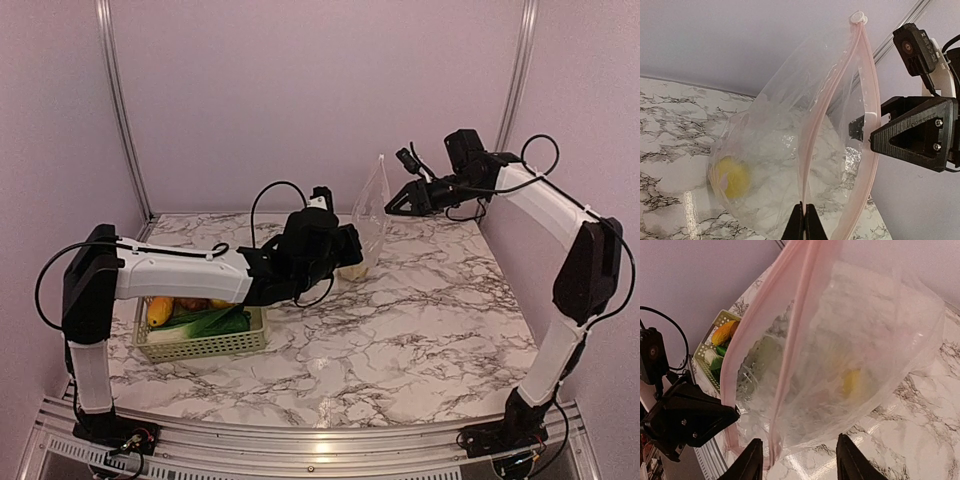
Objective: Place the food in the zip-top bag and seal the zipper
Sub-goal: Pass from the left arm to the right, then adjust the zipper food storage bag at the center of the board.
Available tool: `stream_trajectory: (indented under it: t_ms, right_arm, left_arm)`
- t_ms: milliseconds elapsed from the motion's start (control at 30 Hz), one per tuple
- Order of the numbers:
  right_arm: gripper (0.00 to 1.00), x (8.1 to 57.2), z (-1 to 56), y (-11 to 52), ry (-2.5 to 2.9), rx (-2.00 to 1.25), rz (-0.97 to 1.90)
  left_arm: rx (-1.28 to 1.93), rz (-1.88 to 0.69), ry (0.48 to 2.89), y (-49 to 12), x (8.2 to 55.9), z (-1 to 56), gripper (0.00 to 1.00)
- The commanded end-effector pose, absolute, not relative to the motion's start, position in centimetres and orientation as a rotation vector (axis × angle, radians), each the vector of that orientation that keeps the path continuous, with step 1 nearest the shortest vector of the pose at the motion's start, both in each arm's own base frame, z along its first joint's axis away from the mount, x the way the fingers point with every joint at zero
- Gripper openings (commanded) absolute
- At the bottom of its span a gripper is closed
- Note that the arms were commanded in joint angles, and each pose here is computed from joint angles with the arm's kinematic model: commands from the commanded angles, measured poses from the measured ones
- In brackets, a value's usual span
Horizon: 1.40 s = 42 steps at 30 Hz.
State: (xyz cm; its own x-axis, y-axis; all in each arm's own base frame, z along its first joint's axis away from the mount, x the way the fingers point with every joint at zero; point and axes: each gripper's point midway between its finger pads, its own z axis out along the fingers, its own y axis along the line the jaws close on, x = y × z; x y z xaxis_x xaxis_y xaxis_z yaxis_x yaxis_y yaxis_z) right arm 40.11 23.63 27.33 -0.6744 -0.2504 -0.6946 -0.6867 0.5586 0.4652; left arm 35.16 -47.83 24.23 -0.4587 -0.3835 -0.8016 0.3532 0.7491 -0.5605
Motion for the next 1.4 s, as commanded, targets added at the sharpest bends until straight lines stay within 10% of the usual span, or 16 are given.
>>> stream_trajectory:
  t_ms: [0, 300, 633, 1367]
  right_arm:
    - [0.45, 38.4, 29.7, 26.4, 2.132, -0.853, 1.033]
    - [0.00, 41.4, 28.7, 24.9, 2.192, -0.769, 0.728]
    - [0.00, 45.7, 39.8, 16.0, 1.919, -0.714, -0.019]
    - [0.00, 38.8, 25.9, 27.3, 2.089, -1.216, 0.223]
  left_arm:
    - [-0.044, -0.868, 1.838, -48.6, 35.3, 25.1, 0.00]
    - [-0.075, -0.878, 1.805, -47.9, 34.5, 26.2, 0.00]
    - [0.076, -0.857, 1.758, -42.8, 32.5, 28.3, 0.69]
    - [-0.276, -0.278, 2.256, -17.8, 28.1, 18.4, 0.77]
